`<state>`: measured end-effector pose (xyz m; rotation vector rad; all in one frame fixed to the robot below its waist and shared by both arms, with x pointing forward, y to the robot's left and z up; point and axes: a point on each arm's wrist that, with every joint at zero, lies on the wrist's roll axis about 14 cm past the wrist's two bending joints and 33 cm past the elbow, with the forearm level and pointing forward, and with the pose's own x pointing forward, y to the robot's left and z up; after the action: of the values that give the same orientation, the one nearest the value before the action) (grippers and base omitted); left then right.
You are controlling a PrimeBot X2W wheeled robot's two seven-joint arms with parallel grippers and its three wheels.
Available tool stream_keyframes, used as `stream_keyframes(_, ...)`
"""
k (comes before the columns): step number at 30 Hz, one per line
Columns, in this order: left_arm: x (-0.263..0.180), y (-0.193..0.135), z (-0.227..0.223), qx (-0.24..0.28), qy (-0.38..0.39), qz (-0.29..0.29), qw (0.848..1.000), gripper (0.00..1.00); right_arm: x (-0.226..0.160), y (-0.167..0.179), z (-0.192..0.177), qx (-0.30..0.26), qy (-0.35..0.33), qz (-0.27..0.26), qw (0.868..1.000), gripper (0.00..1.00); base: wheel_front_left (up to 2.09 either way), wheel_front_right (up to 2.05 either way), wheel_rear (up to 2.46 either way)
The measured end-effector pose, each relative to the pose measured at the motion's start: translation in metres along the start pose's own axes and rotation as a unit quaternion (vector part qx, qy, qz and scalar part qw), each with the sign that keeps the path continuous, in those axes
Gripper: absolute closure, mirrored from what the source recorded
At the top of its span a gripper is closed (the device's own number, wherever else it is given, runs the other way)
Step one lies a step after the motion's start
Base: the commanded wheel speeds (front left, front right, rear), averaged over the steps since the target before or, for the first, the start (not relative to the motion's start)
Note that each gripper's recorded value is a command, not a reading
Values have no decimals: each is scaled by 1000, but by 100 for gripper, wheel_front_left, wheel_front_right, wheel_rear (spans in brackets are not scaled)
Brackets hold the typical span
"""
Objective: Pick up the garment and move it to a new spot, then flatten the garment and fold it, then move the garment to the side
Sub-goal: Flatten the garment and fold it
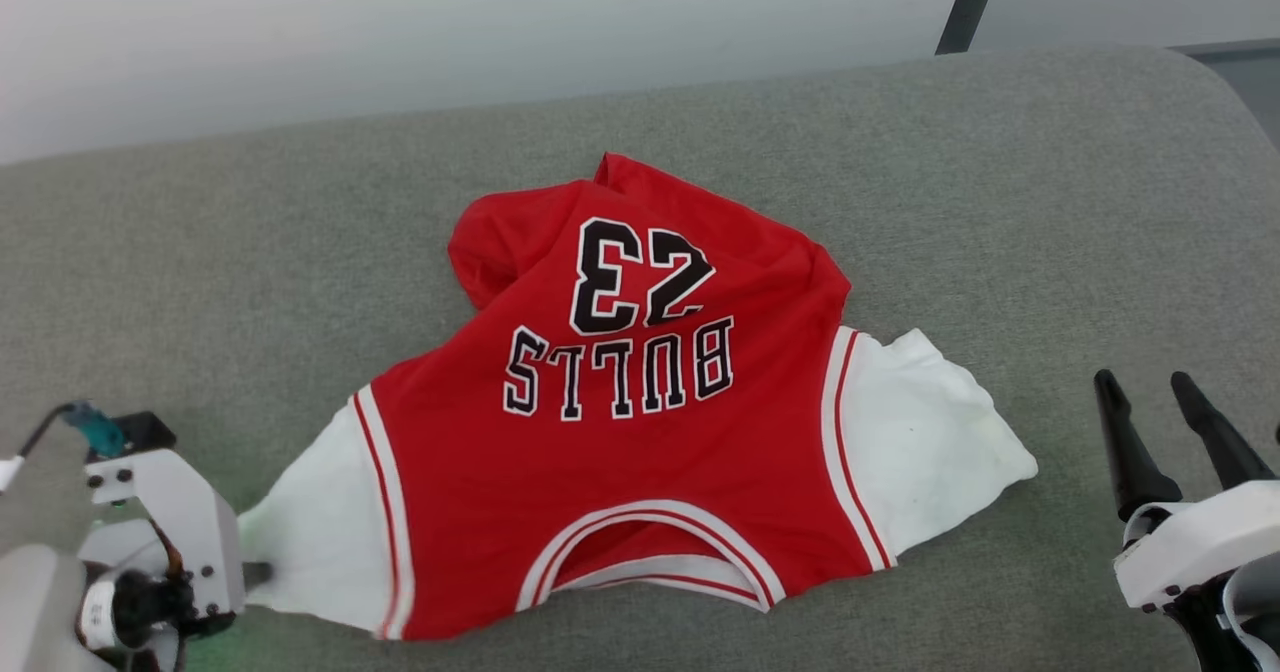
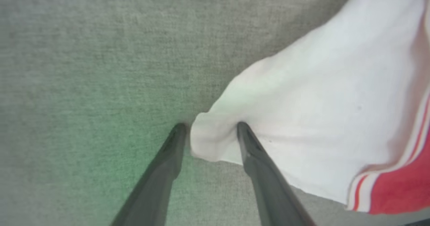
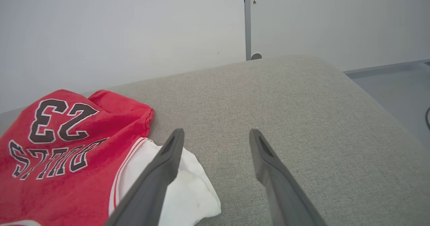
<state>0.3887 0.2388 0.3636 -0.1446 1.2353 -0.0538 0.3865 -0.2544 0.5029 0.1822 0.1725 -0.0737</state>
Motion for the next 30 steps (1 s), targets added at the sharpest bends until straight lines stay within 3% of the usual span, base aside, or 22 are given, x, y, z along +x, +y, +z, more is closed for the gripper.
stream_keyframes(9, 5, 2, 7, -8, -12, -3, 1000, 100, 12, 3, -28, -17, 105, 16, 994, 0, 0, 0, 0)
stream_keyframes(19, 8, 1, 11, -7, -24, -11, 1000, 100, 20, 20, -88, -20, 268, 50, 962, 0, 0, 0, 0)
stream_keyframes(30, 14, 2, 15, -8, -29, -16, 999, 100, 29, 25, -127, -21, 361, 56, 931, 0, 0, 0, 0)
